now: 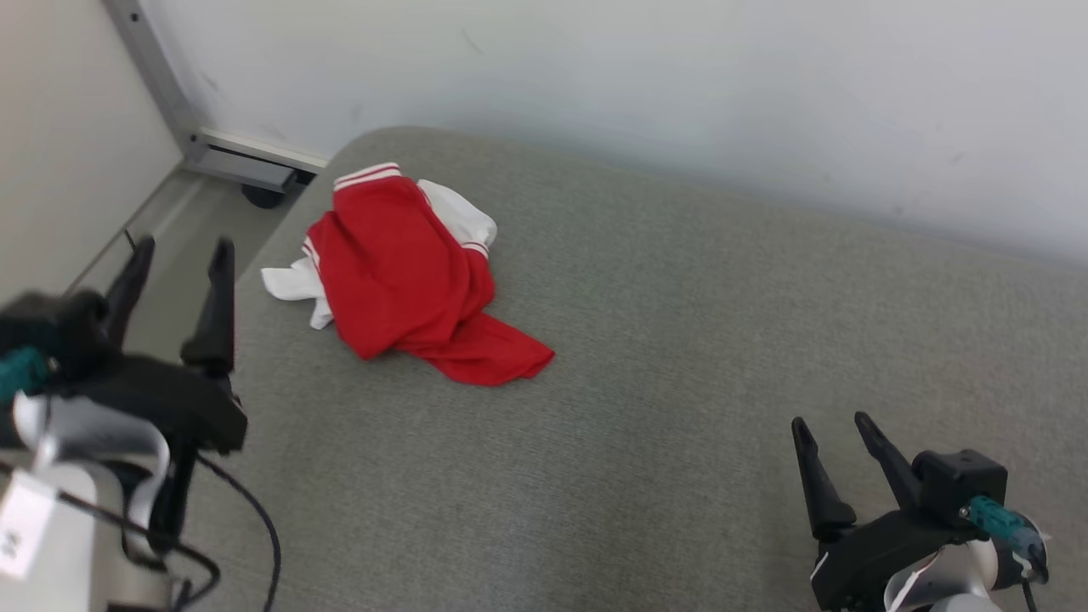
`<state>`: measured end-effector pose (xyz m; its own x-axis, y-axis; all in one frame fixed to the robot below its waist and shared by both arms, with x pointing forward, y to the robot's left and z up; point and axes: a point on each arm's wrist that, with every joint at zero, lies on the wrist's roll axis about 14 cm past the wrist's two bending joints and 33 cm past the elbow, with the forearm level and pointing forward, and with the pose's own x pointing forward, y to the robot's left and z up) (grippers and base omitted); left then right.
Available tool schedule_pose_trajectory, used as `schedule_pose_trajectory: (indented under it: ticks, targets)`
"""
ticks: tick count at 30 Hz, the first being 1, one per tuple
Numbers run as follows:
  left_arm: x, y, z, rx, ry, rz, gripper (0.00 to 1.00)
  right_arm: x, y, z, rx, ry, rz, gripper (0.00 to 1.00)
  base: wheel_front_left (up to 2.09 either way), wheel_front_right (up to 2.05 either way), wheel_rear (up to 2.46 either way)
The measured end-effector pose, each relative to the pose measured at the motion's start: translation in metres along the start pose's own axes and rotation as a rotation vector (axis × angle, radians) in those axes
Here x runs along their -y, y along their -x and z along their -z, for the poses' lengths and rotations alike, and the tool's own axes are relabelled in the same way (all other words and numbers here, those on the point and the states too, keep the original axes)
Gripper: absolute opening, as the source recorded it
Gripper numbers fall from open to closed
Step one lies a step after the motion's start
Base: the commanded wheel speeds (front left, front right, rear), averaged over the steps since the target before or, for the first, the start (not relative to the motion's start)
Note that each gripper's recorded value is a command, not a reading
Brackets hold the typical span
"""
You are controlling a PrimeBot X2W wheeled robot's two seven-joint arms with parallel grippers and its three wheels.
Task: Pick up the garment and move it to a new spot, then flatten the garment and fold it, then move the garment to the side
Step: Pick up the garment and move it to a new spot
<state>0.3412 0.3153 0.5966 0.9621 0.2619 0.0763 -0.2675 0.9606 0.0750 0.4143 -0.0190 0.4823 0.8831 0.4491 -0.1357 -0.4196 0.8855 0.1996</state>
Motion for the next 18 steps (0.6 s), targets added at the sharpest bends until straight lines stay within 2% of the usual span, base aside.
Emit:
schedule_pose_trajectory:
  ticks: [5, 9, 13, 18]
  targets:
    - [0.01, -0.045, -0.015, -0.003, 0.023, 0.046, 1.0, 0.019, -0.003, -0.002, 0.006, -0.01, 0.04, 1.0, 0.0, 0.0, 0.0]
    - [0.023, -0.077, -0.011, -0.054, 0.055, 0.082, 1.0, 0.033, -0.005, -0.004, 0.01, -0.011, 0.072, 1.0, 0.0, 0.0, 0.0]
    - [0.036, -0.108, 0.011, -0.162, 0.056, 0.118, 1.0, 0.052, -0.008, -0.002, 0.005, -0.019, 0.113, 1.0, 0.0, 0.0, 0.0]
    - [0.056, -0.127, 0.05, -0.321, 0.128, 0.146, 1.0, 0.073, -0.008, -0.001, 0.005, -0.013, 0.156, 1.0, 0.0, 0.0, 0.0]
